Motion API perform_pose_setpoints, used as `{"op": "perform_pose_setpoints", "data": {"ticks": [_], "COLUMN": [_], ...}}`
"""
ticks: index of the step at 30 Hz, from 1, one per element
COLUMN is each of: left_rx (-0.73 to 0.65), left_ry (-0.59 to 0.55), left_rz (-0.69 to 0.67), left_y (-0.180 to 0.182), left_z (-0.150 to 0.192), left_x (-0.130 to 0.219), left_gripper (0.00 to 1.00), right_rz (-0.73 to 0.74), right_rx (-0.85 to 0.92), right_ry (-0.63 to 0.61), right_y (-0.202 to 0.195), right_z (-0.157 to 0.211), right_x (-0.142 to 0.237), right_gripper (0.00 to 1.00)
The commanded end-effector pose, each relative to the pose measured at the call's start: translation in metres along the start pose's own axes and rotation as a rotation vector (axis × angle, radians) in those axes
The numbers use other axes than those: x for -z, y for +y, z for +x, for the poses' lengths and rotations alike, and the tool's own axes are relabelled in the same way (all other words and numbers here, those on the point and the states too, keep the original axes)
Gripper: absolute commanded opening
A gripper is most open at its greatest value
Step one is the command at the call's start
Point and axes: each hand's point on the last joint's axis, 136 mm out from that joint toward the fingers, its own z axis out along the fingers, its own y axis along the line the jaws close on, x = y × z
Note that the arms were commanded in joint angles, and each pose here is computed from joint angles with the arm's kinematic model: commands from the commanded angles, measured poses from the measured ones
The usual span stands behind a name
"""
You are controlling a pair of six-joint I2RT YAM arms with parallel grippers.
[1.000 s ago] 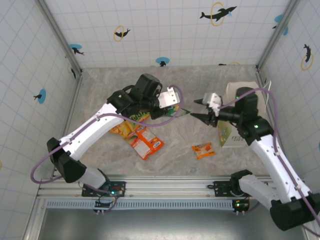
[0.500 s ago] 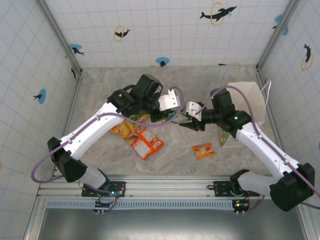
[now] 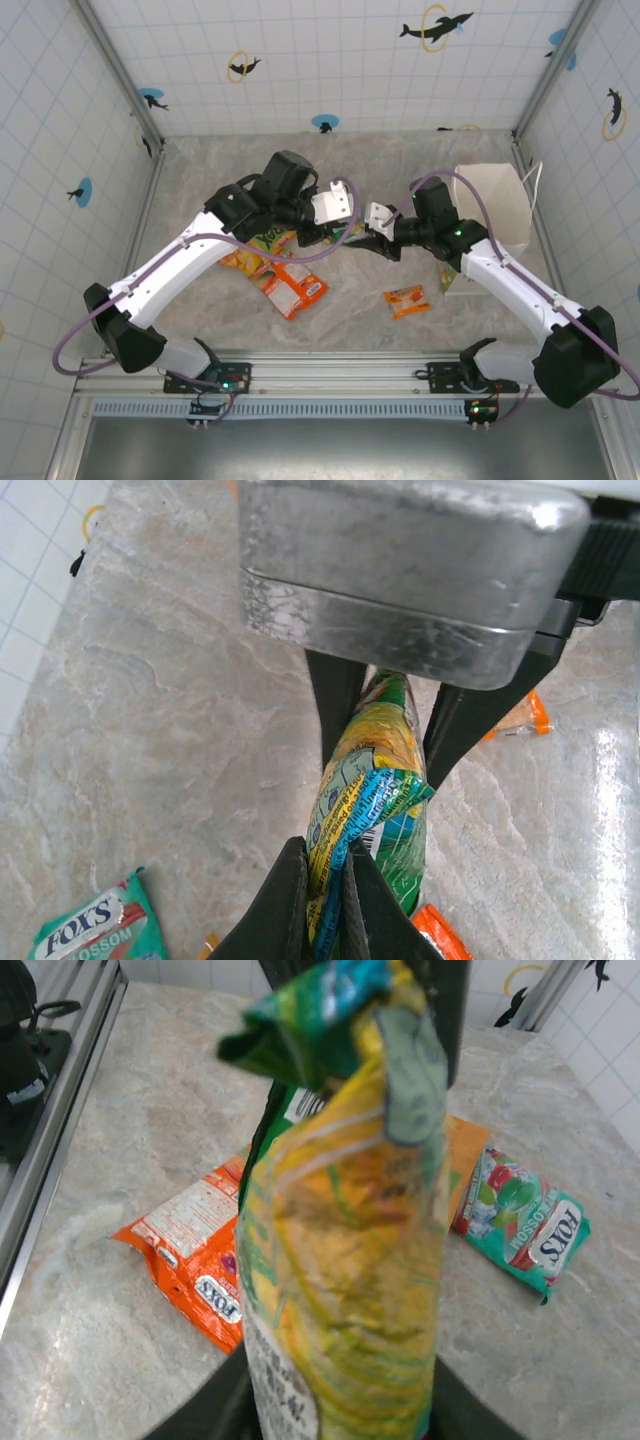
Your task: Place the snacks into the paper bag
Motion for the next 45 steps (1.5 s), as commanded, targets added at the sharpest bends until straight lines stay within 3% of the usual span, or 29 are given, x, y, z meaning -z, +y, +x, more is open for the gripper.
{"op": "perform_pose_setpoints", "data": {"ticks": [1, 5, 7, 11, 15, 17, 22, 29, 35, 41, 45], "left_rx": [-0.036, -0.022, -0.01, 0.034, 0.119, 0.186, 0.405, 0.674, 0.802, 0.854, 0.89], "left_ry": [-0.072, -0.063, -0.059, -0.077, -0.11, -0.129, -0.203, -0.255, -0.307, -0.311, -0.311], "left_rz": [-0.074, -0.154, -0.185, -0.268, -0.407, -0.482, -0.595, -0.556, -0.403, -0.283, -0.228], "left_y": [0.011, 0.024, 0.029, 0.041, 0.059, 0.069, 0.089, 0.087, 0.067, 0.058, 0.055], "left_z": [-0.017, -0.014, -0.012, -0.011, -0.006, 0.0, 0.024, 0.061, 0.068, 0.063, 0.061], "left_x": [0.014, 0.013, 0.013, 0.016, 0.024, 0.029, 0.043, 0.025, -0.012, -0.035, -0.047], "left_gripper": [0.0, 0.0, 0.06, 0.34, 0.63, 0.72, 0.85, 0.89, 0.88, 0.84, 0.83], "right_rz": [0.02, 0.069, 0.089, 0.153, 0.344, 0.472, 0.698, 0.898, 1.091, 1.277, 1.383], "right_rx": [0.009, 0.02, 0.024, 0.033, 0.026, 0.03, 0.018, -0.032, -0.159, -0.225, -0.322], "right_ry": [-0.023, -0.011, -0.027, -0.064, -0.1, -0.129, -0.232, -0.442, -0.494, -0.584, -0.575], "right_y": [0.002, -0.003, -0.005, -0.01, -0.032, -0.046, -0.066, -0.084, -0.107, -0.119, -0.128], "right_z": [-0.006, -0.007, -0.011, -0.02, -0.027, -0.033, -0.058, -0.111, -0.133, -0.143, -0.127], "right_x": [0.0, 0.004, 0.007, 0.016, 0.035, 0.051, 0.093, 0.154, 0.209, 0.267, 0.294], "right_gripper": [0.24, 0.11, 0.07, 0.05, 0.03, 0.04, 0.04, 0.04, 0.03, 0.0, 0.0]}}
